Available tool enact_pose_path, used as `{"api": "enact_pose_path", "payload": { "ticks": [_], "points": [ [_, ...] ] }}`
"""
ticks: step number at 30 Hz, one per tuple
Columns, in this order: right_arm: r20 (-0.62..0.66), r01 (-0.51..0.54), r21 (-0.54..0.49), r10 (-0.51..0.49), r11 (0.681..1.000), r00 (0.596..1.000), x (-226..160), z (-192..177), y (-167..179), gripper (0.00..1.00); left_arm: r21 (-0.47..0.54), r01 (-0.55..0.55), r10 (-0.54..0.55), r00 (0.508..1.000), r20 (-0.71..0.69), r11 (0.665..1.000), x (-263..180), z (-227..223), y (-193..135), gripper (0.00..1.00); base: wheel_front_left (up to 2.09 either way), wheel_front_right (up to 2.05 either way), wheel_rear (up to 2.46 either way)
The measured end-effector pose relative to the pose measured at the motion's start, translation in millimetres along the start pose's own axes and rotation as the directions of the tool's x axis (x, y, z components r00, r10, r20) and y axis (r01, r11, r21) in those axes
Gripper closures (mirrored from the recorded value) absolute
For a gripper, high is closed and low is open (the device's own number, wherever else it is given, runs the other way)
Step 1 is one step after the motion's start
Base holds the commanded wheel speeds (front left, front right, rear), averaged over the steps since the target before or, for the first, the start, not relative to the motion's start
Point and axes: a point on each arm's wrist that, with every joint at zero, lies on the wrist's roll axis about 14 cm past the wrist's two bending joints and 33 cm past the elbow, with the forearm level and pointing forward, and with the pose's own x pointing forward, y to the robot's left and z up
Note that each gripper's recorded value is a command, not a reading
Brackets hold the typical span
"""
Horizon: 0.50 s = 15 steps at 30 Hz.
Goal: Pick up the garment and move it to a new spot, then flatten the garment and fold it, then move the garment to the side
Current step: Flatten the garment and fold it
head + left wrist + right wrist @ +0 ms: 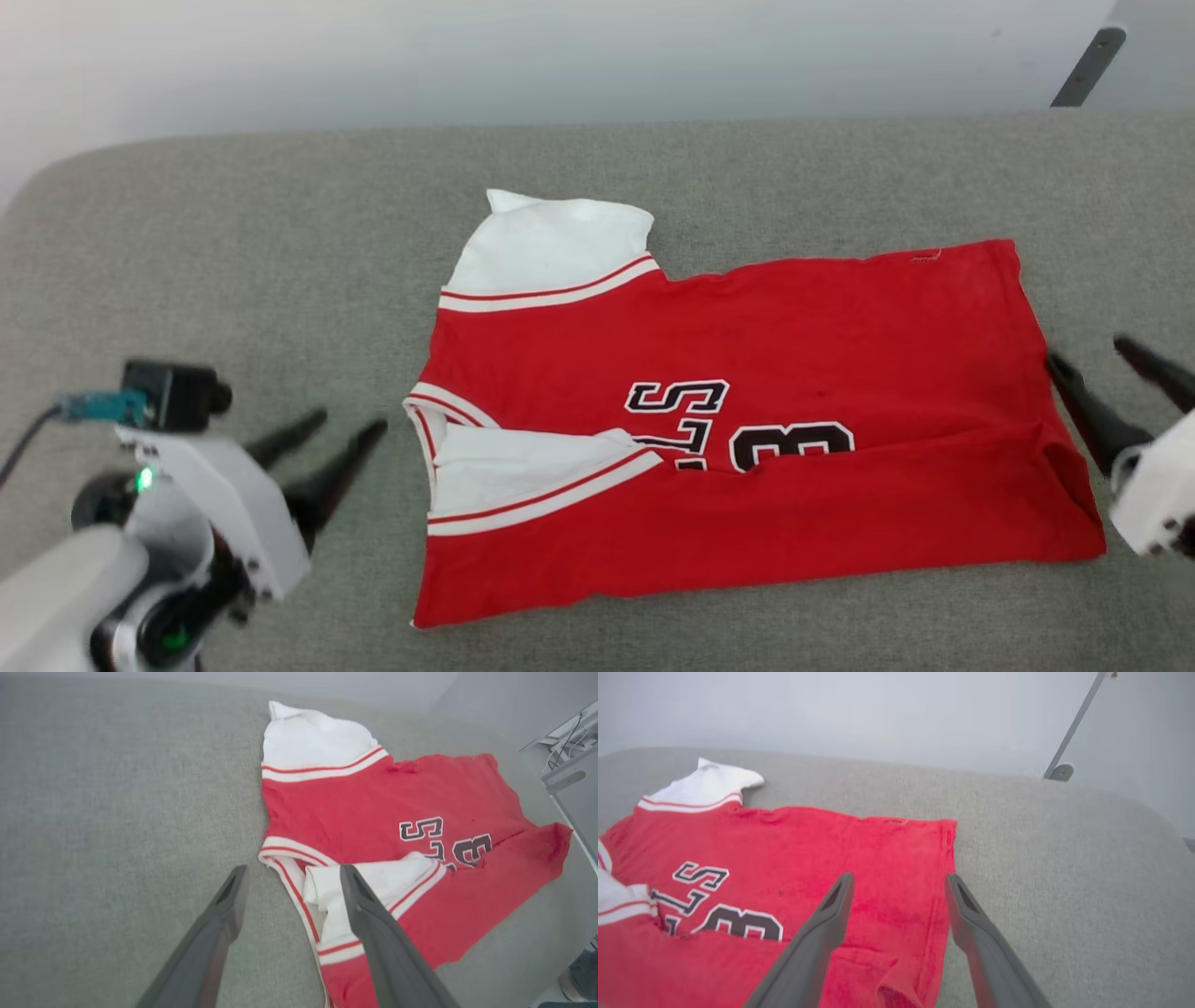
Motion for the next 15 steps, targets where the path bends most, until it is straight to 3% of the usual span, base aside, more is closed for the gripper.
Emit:
{"api": "enact_pose_path", "payload": {
  "ticks": [3,8,15],
  "points": [
    [0.143,-0.002,0.015,0.0,1.0,0.99,10,23,8,0.0,0.033,-0.027,0.024,0.994,0.105,0.999,14,28,6,0.0,0.0,0.0,0.0],
    [0.355,0.004,0.049,-0.021,0.999,0.935,17,61,14,0.0,0.081,-0.081,0.058,0.966,0.25,0.993,45,85,18,0.0,0.0,0.0,0.0],
    [0.439,0.036,0.086,-0.071,0.996,0.896,14,65,8,0.0,0.099,-0.045,0.019,0.969,0.247,0.994,104,131,10,0.0,0.0,0.0,0.0]
  ]
}}
